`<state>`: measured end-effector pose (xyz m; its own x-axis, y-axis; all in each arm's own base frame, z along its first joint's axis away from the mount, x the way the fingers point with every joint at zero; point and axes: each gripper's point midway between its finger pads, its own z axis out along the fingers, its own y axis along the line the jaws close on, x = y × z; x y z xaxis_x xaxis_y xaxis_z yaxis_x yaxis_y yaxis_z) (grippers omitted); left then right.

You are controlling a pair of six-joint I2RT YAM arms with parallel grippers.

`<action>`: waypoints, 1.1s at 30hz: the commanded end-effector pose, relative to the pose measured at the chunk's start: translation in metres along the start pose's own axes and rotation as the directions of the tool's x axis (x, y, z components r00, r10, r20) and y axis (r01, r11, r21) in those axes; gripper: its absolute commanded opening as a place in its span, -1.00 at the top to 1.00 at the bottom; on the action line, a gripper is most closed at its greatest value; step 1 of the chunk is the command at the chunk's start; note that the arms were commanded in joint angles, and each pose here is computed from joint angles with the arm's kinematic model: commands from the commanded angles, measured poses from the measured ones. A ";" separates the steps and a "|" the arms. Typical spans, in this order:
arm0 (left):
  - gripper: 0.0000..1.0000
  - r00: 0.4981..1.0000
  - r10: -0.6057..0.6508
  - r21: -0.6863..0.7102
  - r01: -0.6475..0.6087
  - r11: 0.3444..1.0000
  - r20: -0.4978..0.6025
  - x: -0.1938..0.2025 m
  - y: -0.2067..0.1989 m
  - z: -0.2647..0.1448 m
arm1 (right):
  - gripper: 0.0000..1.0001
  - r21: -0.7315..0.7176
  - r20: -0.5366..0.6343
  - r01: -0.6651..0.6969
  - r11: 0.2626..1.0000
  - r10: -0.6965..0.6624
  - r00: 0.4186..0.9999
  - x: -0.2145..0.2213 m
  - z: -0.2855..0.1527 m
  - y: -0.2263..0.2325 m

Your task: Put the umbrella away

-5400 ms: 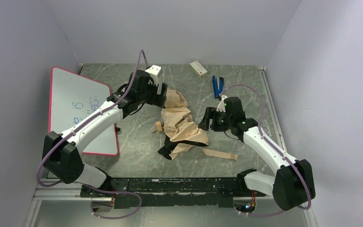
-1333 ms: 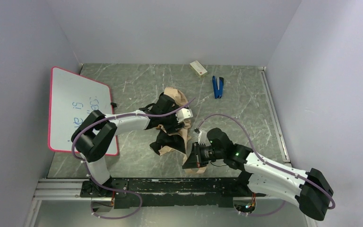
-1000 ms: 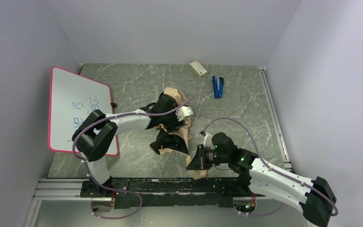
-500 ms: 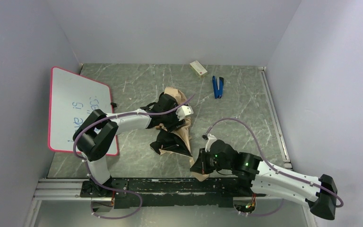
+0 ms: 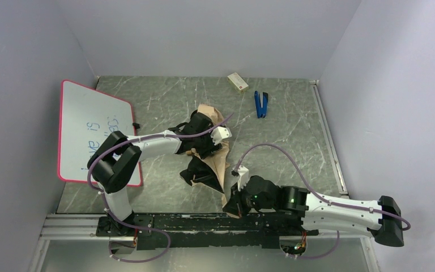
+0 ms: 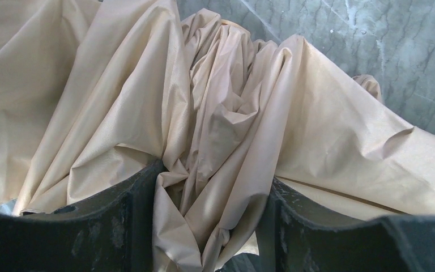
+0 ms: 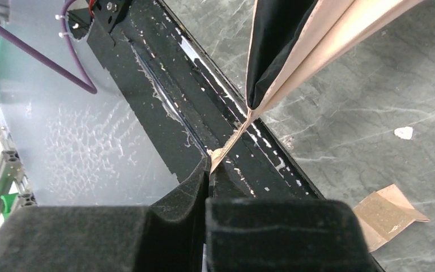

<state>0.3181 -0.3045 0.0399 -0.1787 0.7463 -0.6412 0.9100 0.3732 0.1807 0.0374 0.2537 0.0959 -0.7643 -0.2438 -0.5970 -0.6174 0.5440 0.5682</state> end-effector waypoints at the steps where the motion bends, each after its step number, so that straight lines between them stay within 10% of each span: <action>1: -0.19 0.998 0.006 -0.198 -0.019 0.980 -0.064 0.013 0.051 -0.004 | 1.00 -0.226 -0.080 0.105 0.969 -0.126 0.989 0.013 -0.018 0.045; 33: -0.19 0.997 0.005 -0.138 -0.016 0.990 -0.074 0.014 0.042 0.002 | 1.00 -0.260 -0.232 -0.015 0.965 -0.047 0.972 0.031 -0.033 0.060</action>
<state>0.3122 -0.3037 0.0405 -0.1909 0.7565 -0.6256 0.9206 0.3592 0.1535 0.0241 0.2509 0.1076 -0.7473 -0.3215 -0.5815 -0.6556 0.4990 0.5667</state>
